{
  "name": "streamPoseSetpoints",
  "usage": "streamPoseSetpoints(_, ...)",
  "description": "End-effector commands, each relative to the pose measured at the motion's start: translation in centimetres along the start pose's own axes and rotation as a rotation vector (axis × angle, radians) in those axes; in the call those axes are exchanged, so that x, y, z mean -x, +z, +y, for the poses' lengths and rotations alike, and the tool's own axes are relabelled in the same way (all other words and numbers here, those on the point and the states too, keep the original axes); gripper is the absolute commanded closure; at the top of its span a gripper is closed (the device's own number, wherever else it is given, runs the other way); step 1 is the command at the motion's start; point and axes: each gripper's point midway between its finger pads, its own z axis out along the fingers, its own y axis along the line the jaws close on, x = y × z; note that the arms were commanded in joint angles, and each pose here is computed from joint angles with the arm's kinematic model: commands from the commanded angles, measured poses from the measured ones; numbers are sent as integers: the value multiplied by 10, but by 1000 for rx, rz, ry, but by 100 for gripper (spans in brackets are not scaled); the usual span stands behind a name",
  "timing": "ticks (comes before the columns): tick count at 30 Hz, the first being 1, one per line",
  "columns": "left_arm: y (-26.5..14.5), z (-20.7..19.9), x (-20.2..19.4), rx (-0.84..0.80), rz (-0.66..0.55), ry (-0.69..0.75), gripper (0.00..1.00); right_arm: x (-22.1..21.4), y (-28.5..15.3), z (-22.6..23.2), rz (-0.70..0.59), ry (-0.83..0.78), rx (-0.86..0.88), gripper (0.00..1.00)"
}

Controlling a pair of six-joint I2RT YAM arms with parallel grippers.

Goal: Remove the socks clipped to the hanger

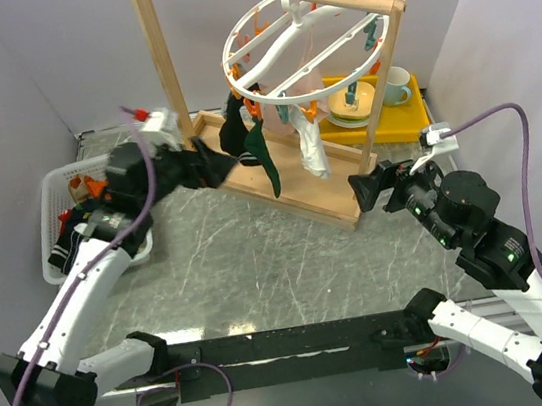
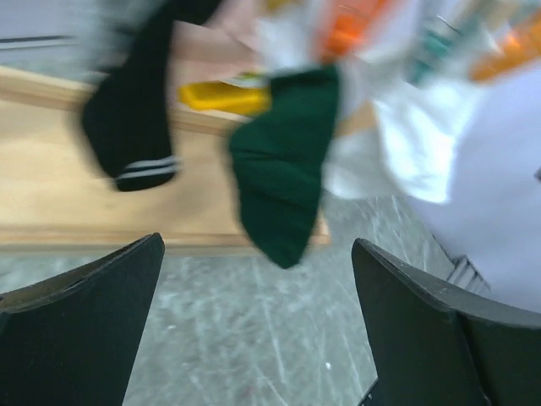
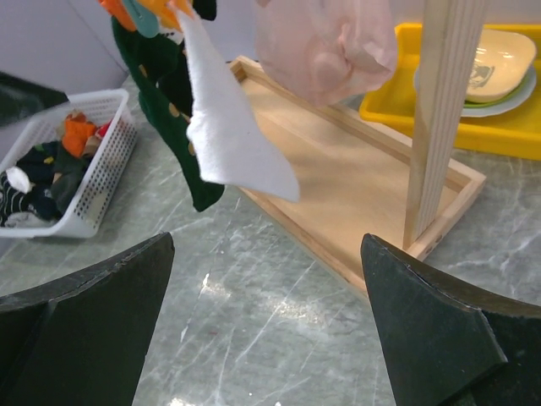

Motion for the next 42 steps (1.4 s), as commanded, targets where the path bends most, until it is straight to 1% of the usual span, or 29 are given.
streamPoseSetpoints(1, 21, -49, 16, -11, -88, 110, 3, 31, -9, -13, -117, 93, -89, 0)
streamPoseSetpoints(2, 29, -68, 7, -39, -66, 122, 3, 31, -11, -16, -125, 120, -106, 0)
streamPoseSetpoints(3, 35, -68, 6, -3, -72, 130, 4, 32, -12, -23, -134, 134, -143, 0)
streamPoseSetpoints(4, 38, -77, 4, -9, -69, 150, 5, 31, -13, -26, -135, 145, -159, 0)
streamPoseSetpoints(5, 45, -94, -2, -32, -58, 166, 4, 30, -12, -29, -138, 164, -180, 0)
streamPoseSetpoints(6, 49, -101, -5, -28, -61, 176, 5, 30, -13, -32, -139, 183, -202, 0)
streamPoseSetpoints(7, 51, -101, -3, 10, -82, 191, 5, 26, -13, -45, -135, 192, -278, 0)
streamPoseSetpoints(8, 54, -117, -7, -18, -95, 200, 4, 20, -8, -49, -117, 228, -326, 0)
streamPoseSetpoints(10, 58, -122, -7, 5, -125, 201, 3, 22, -12, -66, -120, 271, -455, 0)
streamPoseSetpoints(11, 61, -129, -13, -2, -119, 198, 3, 5, -10, -73, -48, 277, -526, 0)
streamPoseSetpoints(13, 66, -134, -15, 1, -130, 173, 2, 3, -14, -75, -22, 290, -561, 0)
streamPoseSetpoints(15, 74, -140, -24, 10, -120, 169, 1, -7, -9, -74, -2, 278, -546, 0)
streamPoseSetpoints(16, 76, -142, -28, 15, -114, 171, 1, -10, -5, -71, 1, 263, -511, 0)
streamPoseSetpoints(17, 82, -149, -31, 12, -124, 173, 1, -11, -7, -61, 6, 216, -417, 0)
streamPoseSetpoints(18, 85, -151, -33, 17, -125, 178, 1, -18, 4, -54, -13, 209, -356, 0)
streamPoseSetpoints(20, 92, -158, -38, 36, -122, 196, 1, -16, -2, -49, -61, 213, -287, 0)
streamPoseSetpoints(23, 99, -159, -39, 79, -129, 218, 1, -18, -7, -56, -78, 217, -313, 0)
streamPoseSetpoints(24, 100, -157, -36, 100, -139, 216, 0, -16, -9, -58, -73, 206, -325, 0)
streamPoseSetpoints(29, 106, -162, -36, 100, -142, 207, 1, -15, -9, -57, -27, 146, -331, 0)
streamPoseSetpoints(32, 107, -164, -36, 95, -143, 203, 1, -12, -7, -48, -13, 116, -275, 0)
streamPoseSetpoints(36, 109, -159, -32, 134, -161, 198, 1, 2, -7, -31, -38, 90, -179, 0)
streamPoseSetpoints(42, 113, -157, -29, 155, -179, 200, 1, 28, -9, -20, -71, 88, -146, 0)
